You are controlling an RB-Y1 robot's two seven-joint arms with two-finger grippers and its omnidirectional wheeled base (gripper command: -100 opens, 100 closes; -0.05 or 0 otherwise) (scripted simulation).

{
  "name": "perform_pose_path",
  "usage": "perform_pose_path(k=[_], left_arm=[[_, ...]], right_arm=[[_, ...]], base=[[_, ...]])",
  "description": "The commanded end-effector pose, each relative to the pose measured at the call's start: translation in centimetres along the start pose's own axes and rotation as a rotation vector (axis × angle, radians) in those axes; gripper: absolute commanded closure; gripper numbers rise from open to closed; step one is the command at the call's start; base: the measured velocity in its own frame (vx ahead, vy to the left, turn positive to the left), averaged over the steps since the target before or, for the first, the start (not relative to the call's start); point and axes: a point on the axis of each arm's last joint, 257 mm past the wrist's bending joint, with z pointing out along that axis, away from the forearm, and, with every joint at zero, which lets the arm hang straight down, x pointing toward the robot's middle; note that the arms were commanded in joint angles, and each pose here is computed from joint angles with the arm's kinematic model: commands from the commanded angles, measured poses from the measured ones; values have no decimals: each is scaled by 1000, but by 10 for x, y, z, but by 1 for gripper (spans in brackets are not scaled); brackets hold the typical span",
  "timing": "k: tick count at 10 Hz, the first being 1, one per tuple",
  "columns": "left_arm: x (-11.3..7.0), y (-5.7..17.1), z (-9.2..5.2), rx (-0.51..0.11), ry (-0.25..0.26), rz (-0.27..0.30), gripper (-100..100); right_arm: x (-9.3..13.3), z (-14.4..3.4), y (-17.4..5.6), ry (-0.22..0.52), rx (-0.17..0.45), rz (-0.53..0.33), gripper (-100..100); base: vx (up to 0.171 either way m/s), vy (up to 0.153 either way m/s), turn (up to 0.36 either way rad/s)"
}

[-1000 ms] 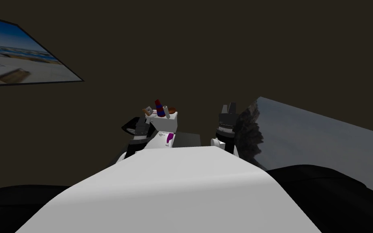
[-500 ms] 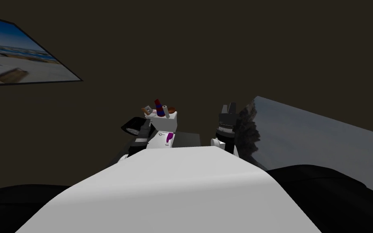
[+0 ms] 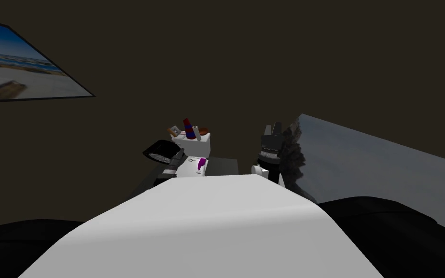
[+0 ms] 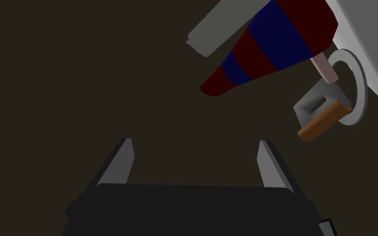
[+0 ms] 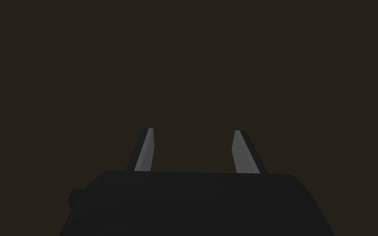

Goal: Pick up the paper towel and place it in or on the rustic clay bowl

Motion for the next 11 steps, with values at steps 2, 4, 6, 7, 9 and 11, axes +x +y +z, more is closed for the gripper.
perform_pose_path(k=[2, 4, 6, 7, 9, 11], left_arm=[[21, 29, -17, -73, 74, 119, -100], [35, 48, -29, -118, 128, 202, -100], [46, 65, -39, -152, 179, 280, -100], [50, 73, -43, -165, 201, 317, -100], [56, 86, -49, -181, 239, 383, -100], [58, 100, -49, -183, 273, 466, -100]], right_arm=[[0, 0, 0, 0, 0, 0, 0], [0, 0, 0, 0, 0, 0, 0], [0, 0, 0, 0, 0, 0, 0], [0, 0, 0, 0, 0, 0, 0], [0, 0, 0, 0, 0, 0, 0], [0, 0, 0, 0, 0, 0, 0]], base=[[-4, -13, -41], [5, -19, -39], [9, -17, -39], [13, -20, -42], [15, -18, -28], [23, -35, -10]])
